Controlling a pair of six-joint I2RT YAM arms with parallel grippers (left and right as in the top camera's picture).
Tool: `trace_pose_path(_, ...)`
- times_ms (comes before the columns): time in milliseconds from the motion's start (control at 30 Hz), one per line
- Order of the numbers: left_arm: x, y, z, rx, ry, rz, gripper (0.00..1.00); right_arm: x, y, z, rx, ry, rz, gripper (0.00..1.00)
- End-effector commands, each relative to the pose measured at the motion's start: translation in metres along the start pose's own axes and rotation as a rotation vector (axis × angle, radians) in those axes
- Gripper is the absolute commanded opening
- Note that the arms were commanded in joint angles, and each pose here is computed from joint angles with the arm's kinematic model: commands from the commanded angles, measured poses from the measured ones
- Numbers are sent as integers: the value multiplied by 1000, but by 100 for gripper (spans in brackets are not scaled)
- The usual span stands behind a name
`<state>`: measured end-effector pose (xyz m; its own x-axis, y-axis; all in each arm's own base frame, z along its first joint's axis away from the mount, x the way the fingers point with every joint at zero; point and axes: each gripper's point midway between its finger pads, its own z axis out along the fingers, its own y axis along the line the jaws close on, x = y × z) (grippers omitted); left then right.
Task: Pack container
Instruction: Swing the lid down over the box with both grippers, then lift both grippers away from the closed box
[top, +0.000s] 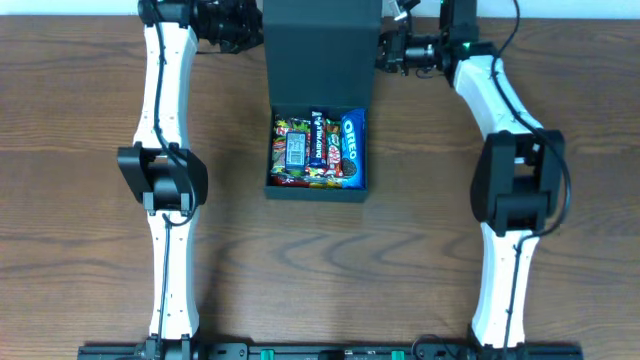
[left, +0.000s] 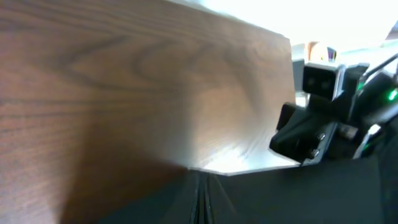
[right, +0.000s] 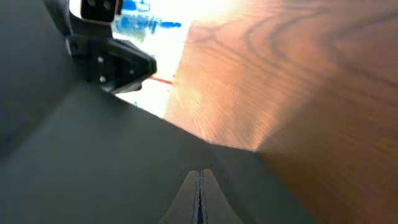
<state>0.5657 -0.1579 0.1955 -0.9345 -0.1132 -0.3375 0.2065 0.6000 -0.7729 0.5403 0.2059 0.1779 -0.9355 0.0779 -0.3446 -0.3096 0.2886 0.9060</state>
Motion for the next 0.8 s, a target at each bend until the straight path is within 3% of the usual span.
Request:
trace_pose_path(0,4,-27,-16,23,-2,180,6,-6,60,-19,29,-24,-232,2)
trace_pose_path(133,22,-42,-32,9,33,237,6,20,66,-37,258,19,-283,1)
trace_pose_path(400,59,-36,-55,-127,149,283,6,60,78,-65,504,123,-315,1)
trace_pose_path(767,51,-66,-109,-312,39,382,6,71,103,-99,659,102,-339,2)
